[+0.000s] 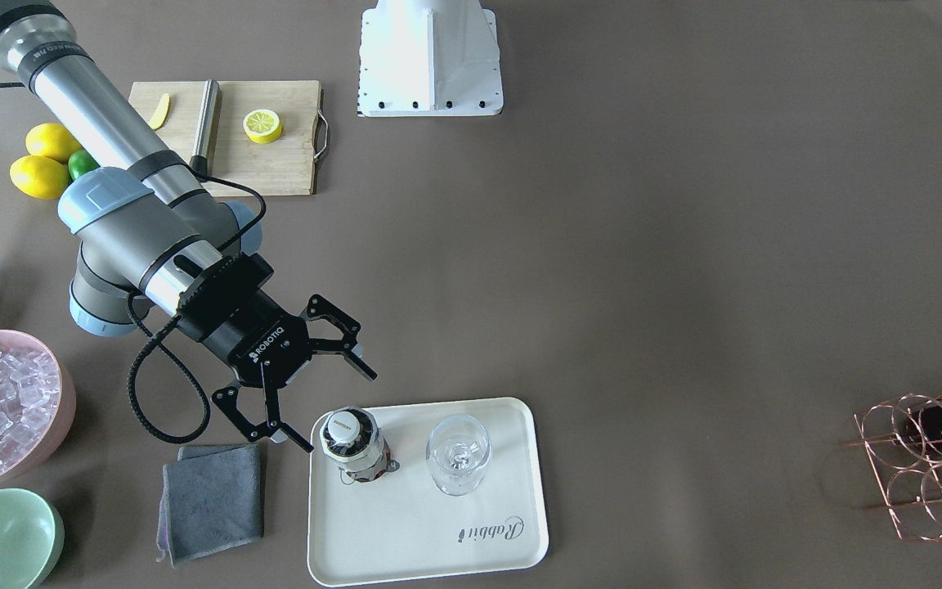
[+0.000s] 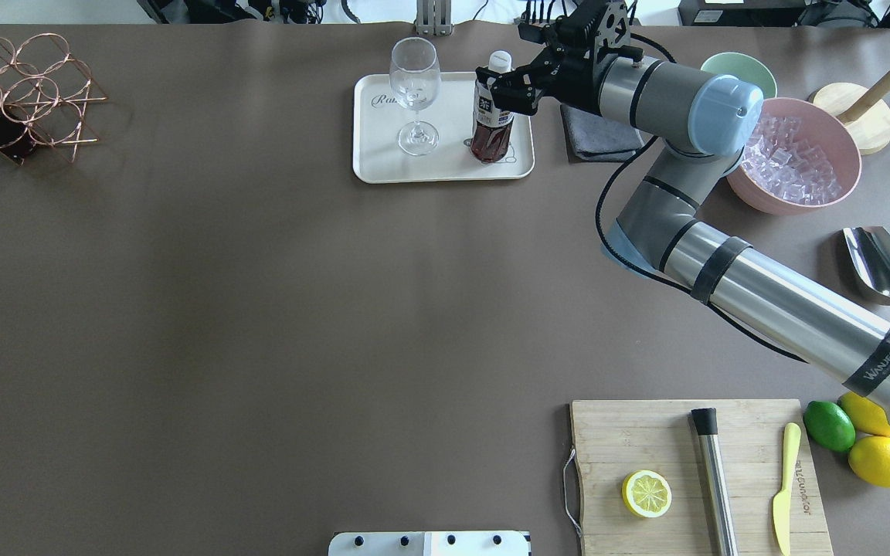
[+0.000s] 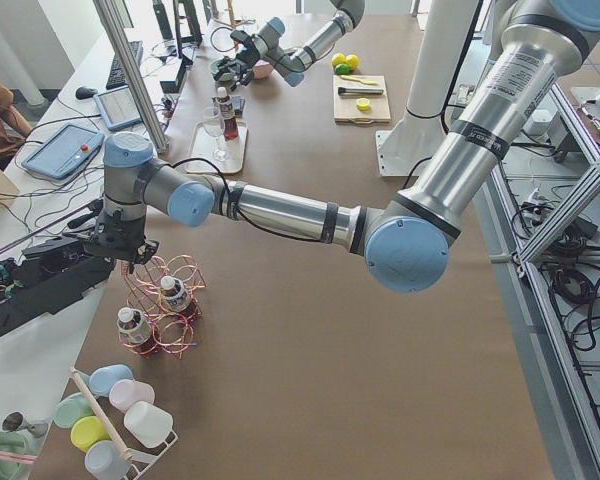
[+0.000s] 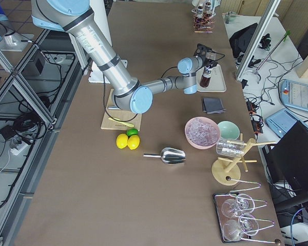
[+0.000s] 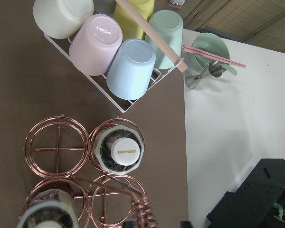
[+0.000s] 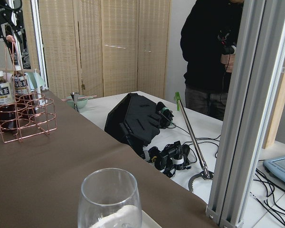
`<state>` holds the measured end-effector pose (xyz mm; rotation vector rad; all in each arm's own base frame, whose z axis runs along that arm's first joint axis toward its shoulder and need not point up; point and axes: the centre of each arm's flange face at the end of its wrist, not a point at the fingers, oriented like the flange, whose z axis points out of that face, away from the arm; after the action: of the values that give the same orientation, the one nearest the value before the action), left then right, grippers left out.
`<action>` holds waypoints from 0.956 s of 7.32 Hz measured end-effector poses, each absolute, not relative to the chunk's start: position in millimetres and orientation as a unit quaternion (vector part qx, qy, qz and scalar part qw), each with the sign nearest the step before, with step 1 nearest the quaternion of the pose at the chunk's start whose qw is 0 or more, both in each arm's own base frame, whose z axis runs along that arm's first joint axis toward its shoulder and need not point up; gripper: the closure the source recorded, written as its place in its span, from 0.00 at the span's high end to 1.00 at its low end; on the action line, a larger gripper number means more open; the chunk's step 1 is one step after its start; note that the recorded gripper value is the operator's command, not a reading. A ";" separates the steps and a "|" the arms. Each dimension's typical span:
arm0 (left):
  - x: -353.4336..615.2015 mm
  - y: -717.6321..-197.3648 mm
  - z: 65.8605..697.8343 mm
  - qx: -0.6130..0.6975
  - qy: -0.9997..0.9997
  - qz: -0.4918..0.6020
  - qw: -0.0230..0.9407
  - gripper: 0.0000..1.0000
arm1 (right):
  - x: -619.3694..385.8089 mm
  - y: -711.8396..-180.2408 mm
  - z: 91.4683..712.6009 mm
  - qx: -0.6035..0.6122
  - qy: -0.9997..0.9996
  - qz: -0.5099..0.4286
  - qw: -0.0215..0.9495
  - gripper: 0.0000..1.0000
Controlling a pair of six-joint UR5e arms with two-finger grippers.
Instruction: Take tea from basket to plate
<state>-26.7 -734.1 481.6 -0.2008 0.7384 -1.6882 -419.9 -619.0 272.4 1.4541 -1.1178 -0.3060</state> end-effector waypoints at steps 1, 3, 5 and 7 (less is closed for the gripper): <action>-26.1 -732.9 483.8 -0.086 0.319 -0.727 0.602 0.98 | -405.0 -623.0 253.6 0.613 -0.484 -0.149 0.606 1.00; -33.8 -731.6 473.0 -0.079 0.328 -0.726 0.600 0.98 | -365.5 -638.5 234.2 0.570 -0.494 -0.192 0.628 1.00; -52.8 -709.8 458.8 -0.073 0.348 -0.722 0.594 0.98 | -323.6 -652.1 243.1 0.503 -0.515 -0.237 0.652 1.00; -54.4 -665.2 465.5 -0.084 0.375 -0.663 0.642 0.98 | -293.3 -655.7 266.6 0.387 -0.547 -0.274 0.690 1.00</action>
<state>-54.4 -665.2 465.5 -0.1905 0.8556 -1.5109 -293.3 -655.7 266.6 0.8653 -1.2234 -0.6122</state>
